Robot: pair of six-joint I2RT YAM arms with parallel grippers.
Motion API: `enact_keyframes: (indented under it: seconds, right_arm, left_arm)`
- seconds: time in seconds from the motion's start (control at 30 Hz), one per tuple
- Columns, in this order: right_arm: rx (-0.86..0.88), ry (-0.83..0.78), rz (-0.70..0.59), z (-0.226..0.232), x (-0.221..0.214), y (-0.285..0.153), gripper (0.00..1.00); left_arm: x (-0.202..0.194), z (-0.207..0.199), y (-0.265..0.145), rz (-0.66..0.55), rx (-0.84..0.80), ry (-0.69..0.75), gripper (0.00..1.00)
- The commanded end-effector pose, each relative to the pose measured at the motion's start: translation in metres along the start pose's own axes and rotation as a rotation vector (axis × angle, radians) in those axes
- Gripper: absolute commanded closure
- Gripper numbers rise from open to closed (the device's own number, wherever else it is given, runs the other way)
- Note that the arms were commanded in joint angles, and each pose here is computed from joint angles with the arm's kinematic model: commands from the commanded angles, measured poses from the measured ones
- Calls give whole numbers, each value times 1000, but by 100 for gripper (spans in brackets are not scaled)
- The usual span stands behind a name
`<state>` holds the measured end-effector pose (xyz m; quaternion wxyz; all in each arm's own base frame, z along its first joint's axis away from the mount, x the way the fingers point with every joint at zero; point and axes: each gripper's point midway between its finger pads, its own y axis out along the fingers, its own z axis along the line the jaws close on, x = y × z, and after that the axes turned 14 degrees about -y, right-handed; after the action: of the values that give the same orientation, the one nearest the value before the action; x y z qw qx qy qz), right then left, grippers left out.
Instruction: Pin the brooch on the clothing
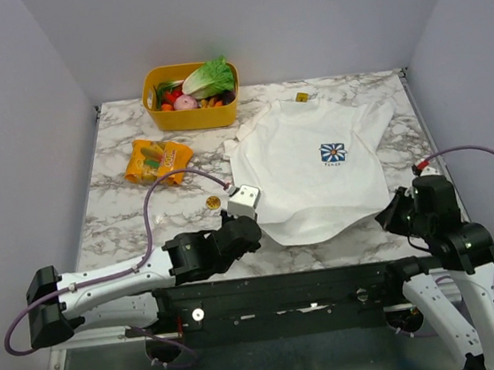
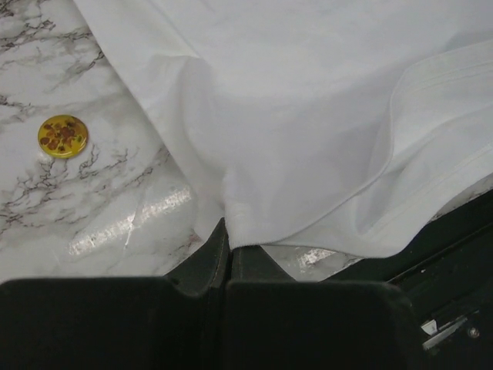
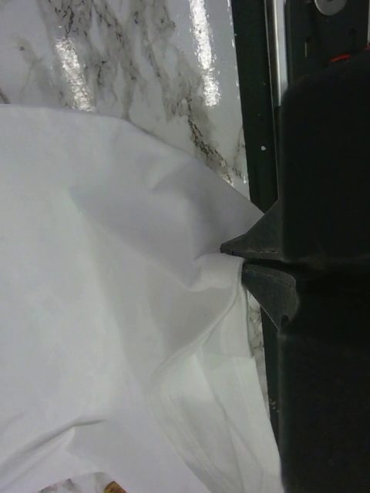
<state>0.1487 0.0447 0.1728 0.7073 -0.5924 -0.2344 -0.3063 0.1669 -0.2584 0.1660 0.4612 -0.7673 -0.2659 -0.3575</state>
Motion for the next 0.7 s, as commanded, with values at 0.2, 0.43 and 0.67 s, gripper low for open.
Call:
enact_keyframes:
  seconds: [0.2, 0.43, 0.67]
  right_arm:
    - [-27, -17, 79, -9, -25, -20, 92]
    - [-51, -23, 116, -16, -41, -33, 92]
    - [-48, -28, 118, -18, -49, -44, 88]
  left_arm:
    - [-38, -5, -22, 75, 16, -40, 100]
    - [-64, -4, -39, 128, 60, 20, 100]
    - [-76, 4, -43, 136, 129, 63, 100]
